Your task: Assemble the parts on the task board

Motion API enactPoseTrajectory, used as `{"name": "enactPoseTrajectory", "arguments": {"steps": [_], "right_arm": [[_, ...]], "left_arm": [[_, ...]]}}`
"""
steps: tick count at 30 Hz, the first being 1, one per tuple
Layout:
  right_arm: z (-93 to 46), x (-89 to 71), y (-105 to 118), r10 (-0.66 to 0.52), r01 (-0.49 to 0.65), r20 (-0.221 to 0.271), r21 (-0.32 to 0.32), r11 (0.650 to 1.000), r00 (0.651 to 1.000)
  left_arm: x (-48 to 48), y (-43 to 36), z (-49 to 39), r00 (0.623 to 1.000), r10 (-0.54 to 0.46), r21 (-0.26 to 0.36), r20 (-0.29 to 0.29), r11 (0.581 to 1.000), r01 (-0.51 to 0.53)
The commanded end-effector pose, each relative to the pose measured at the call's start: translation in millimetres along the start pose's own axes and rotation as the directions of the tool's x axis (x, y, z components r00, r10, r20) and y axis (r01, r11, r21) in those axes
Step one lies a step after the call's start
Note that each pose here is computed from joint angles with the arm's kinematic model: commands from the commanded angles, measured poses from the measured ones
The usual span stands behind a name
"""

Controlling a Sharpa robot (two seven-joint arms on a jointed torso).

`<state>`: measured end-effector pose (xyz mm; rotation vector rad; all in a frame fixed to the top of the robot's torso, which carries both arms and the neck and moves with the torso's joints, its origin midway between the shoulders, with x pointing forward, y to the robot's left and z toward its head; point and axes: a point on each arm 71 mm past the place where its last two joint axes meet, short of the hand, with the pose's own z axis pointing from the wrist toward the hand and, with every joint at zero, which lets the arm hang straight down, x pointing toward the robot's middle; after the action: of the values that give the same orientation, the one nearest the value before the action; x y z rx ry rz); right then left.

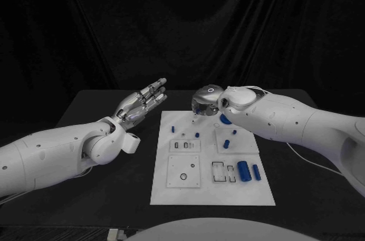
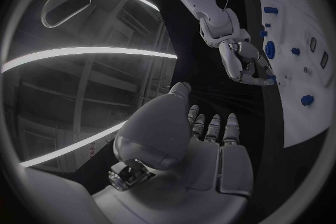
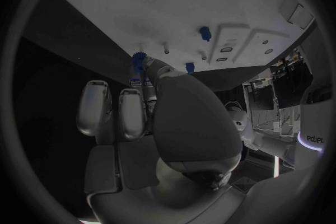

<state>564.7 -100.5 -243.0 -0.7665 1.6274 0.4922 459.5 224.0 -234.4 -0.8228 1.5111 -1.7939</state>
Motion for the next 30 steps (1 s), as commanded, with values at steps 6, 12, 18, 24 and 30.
{"name": "enactPoseTrajectory", "arguments": {"steps": [6, 12, 18, 24, 30], "right_arm": [[0.1, -2.3, -3.6, -0.003, 0.003, -0.014, 0.021, 1.0, 1.0], [0.3, -2.8, -3.7, -0.002, 0.003, -0.018, 0.023, 1.0, 1.0], [0.2, -2.5, -4.0, -0.001, 0.002, -0.025, 0.026, 1.0, 1.0], [-1.1, -1.6, -6.1, 0.0, 0.001, -0.033, 0.034, 0.999, 0.999], [-2.3, -1.2, -6.6, 0.002, 0.0, -0.033, 0.036, 0.999, 0.999]], "left_arm": [[0.2, -7.7, 3.2, 1.0, 0.007, 0.056, 0.002, 0.998, -0.007], [0.8, -8.2, 4.8, 1.0, 0.007, 0.057, -0.002, 0.998, -0.006], [1.6, -8.1, 6.3, 1.0, 0.004, 0.059, -0.007, 0.998, -0.004], [1.0, -7.9, 6.8, 1.0, 0.004, 0.058, -0.009, 0.998, -0.003], [0.6, -7.7, 7.0, 1.0, 0.003, 0.058, -0.01, 0.998, -0.002]]}}
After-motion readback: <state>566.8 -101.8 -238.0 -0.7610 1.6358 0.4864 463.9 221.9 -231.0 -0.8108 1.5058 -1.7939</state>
